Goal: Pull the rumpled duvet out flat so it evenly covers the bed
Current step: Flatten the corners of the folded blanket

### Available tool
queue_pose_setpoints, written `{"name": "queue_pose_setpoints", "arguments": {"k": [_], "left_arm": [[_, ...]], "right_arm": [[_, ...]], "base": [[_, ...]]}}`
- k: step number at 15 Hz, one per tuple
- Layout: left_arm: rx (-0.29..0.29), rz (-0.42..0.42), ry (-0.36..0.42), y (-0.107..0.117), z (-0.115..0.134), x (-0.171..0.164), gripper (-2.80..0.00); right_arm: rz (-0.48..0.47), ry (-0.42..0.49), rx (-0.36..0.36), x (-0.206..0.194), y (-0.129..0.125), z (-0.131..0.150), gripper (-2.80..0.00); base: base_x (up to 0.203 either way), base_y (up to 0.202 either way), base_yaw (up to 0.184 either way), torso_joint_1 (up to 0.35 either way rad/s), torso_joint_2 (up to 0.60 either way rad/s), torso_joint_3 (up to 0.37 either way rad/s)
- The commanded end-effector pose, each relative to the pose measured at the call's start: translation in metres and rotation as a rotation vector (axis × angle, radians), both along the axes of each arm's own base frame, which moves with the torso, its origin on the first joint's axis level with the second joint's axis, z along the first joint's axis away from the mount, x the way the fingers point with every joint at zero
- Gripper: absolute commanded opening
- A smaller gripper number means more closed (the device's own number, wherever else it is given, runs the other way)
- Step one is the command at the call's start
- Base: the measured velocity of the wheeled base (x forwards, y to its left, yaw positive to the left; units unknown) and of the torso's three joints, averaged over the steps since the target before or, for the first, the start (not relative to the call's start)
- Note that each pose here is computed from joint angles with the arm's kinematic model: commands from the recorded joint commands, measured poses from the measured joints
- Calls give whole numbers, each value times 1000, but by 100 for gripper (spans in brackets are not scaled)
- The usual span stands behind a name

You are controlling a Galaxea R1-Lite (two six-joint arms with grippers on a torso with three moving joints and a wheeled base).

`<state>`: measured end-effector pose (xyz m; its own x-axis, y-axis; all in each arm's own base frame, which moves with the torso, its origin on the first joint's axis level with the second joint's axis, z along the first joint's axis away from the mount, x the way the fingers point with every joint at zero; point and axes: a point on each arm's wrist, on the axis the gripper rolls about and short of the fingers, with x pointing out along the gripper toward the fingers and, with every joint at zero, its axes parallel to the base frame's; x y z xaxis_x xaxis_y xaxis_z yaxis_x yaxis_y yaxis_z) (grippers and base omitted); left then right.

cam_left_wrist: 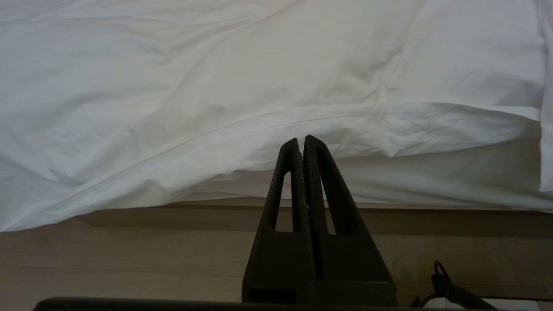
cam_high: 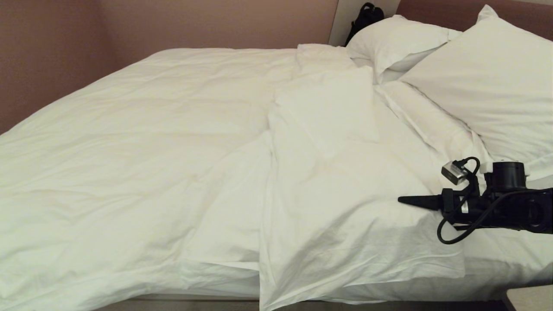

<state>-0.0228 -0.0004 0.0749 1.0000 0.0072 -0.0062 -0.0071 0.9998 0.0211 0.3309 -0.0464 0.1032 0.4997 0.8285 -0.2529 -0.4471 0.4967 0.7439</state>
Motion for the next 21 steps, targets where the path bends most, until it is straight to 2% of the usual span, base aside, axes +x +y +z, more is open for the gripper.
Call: {"name": "queue_pose_setpoints", "arguments": {"k": [1, 16, 21], "left_arm": [[0, 0, 0, 0, 0, 0, -280], [0, 0, 0, 0, 0, 0, -280], [0, 0, 0, 0, 0, 0, -280]], "right_arm": [[5, -4, 4, 0, 0, 1, -280], [-2, -11, -2, -1, 0, 4, -280], [-36, -5, -26, -20, 3, 11, -280]], "base": [[0, 0, 0, 0, 0, 0], [0, 0, 0, 0, 0, 0], [0, 0, 0, 0, 0, 0]]}}
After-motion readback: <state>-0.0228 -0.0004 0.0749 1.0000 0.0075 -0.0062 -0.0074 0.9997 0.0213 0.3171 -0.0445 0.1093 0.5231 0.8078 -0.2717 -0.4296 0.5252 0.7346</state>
